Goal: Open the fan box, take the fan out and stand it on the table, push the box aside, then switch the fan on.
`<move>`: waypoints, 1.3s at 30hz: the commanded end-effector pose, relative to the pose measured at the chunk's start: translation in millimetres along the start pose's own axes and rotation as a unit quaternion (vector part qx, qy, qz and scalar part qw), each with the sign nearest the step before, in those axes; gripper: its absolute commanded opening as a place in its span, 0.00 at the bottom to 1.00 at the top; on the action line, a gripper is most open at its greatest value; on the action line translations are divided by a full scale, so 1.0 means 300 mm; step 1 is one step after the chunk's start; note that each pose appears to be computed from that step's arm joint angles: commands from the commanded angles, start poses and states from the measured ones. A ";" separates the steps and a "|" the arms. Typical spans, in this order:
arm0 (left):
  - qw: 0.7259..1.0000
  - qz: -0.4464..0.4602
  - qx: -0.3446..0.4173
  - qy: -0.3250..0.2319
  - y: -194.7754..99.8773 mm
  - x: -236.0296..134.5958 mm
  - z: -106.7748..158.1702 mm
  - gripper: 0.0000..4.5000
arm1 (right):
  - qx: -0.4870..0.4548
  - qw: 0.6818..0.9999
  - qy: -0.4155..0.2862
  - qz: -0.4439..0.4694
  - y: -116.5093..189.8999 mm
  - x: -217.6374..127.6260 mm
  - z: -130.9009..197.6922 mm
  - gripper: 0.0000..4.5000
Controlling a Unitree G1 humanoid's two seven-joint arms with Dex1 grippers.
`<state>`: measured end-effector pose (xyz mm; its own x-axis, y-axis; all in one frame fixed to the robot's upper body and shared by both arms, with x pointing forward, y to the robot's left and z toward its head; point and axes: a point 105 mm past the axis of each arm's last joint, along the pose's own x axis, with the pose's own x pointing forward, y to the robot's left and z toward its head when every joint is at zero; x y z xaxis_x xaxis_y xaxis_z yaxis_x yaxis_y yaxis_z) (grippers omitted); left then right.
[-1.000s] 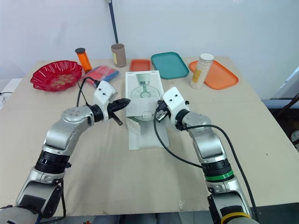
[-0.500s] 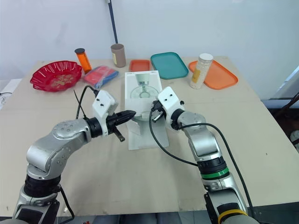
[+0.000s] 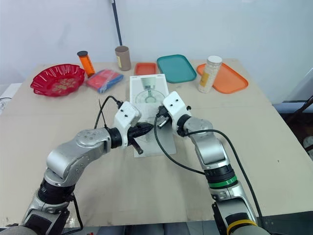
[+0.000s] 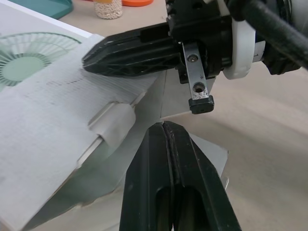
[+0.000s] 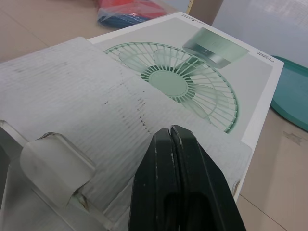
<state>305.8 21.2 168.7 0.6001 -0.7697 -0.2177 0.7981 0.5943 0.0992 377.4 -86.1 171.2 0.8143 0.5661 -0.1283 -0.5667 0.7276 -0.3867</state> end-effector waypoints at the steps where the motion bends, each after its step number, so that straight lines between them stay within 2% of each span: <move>1: 1.000 0.012 0.027 -0.005 0.008 0.003 0.020 0.00 | -0.005 1.000 0.002 0.006 0.011 0.009 -0.002 0.00; 15: 0.996 0.067 0.036 0.044 0.073 -0.054 -0.049 0.00 | -0.016 1.000 0.009 0.008 0.004 0.024 -0.024 0.00; 25: 0.994 0.092 0.036 0.045 0.093 -0.100 -0.028 0.00 | -0.022 1.000 0.008 0.017 0.016 0.034 -0.030 0.00; 32: 0.990 0.120 0.027 0.067 0.128 -0.156 -0.059 0.00 | -0.020 0.999 0.016 0.021 0.022 0.043 -0.042 0.00; 36: 0.991 0.117 0.025 0.053 0.122 -0.149 -0.037 0.00 | -0.024 0.999 0.015 0.025 0.027 0.046 -0.040 0.00; 39: 0.990 0.120 0.023 0.066 0.125 -0.149 -0.054 0.00 | -0.024 0.999 0.013 0.026 0.026 0.047 -0.038 0.00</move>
<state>309.3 81.0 156.3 0.7479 -0.5702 -0.3400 0.6460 0.7430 0.1751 385.6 -77.5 166.3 0.7926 0.5954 -0.1314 -0.5871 0.6869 -0.4284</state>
